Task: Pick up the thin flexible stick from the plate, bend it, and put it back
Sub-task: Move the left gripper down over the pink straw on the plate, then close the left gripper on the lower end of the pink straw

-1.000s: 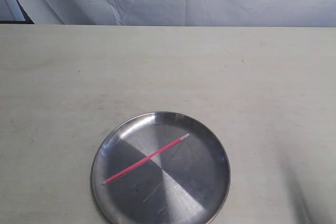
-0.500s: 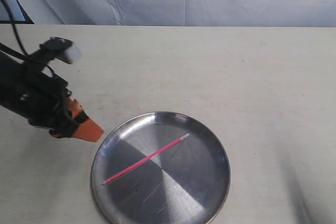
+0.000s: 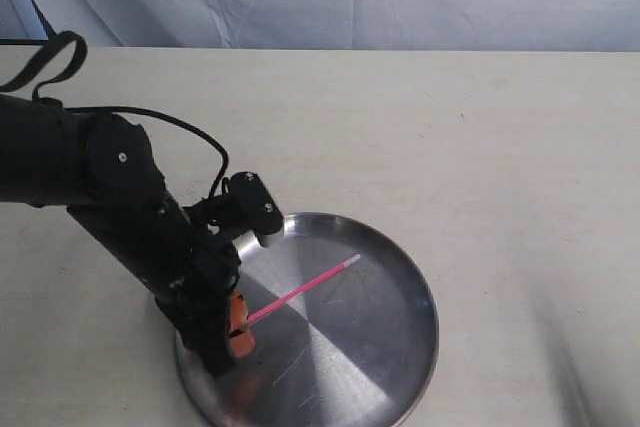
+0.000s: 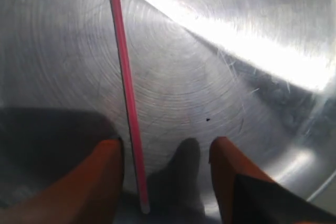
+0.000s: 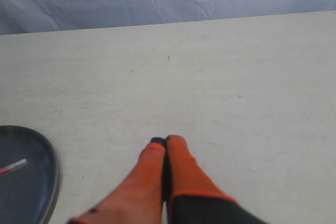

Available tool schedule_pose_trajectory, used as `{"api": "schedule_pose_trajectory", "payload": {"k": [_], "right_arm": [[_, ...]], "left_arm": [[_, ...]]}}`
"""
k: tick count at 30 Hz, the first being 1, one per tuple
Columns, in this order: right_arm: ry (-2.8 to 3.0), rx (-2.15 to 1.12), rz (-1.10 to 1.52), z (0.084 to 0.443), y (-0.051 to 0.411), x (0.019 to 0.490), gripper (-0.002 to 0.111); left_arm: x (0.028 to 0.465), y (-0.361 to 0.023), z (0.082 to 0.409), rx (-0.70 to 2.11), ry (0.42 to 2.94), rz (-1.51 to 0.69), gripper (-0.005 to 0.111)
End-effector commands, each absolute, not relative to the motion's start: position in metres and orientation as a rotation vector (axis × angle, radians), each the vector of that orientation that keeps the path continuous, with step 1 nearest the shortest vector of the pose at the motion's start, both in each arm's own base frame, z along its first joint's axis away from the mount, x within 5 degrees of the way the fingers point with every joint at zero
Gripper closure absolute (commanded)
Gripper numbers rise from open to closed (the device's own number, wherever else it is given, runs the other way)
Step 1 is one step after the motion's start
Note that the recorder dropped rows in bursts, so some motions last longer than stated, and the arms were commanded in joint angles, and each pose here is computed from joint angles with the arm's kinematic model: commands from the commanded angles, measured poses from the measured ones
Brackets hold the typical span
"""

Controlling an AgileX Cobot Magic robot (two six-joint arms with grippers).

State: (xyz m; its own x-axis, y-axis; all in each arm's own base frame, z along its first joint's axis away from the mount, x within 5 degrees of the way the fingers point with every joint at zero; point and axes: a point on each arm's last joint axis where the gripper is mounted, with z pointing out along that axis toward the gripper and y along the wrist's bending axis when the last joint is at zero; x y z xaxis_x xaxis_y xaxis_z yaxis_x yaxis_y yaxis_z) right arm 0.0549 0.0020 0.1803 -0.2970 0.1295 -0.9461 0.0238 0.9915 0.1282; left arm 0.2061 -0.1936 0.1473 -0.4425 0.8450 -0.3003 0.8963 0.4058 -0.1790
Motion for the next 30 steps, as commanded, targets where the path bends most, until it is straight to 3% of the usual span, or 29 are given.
{"api": "schedule_pose_trajectory", "payload": {"k": [1, 14, 22, 30], "right_arm": [[1.858, 0.11, 0.095, 0.18, 0.002, 0.055, 0.108], [1.858, 0.112, 0.097, 0.18, 0.002, 0.055, 0.108], [1.858, 0.112, 0.097, 0.18, 0.002, 0.055, 0.108], [1.858, 0.112, 0.097, 0.18, 0.002, 0.055, 0.108]], "left_arm": [[0.207, -0.196, 0.135, 1.574, 2.526, -0.453, 0.057], [0.214, -0.202, 0.142, 1.516, 2.531, -0.452, 0.057], [0.216, -0.205, 0.175, 1.586, 2.497, -0.47, 0.062], [0.222, -0.204, 0.145, 1.532, 2.635, -0.4, 0.05]]}}
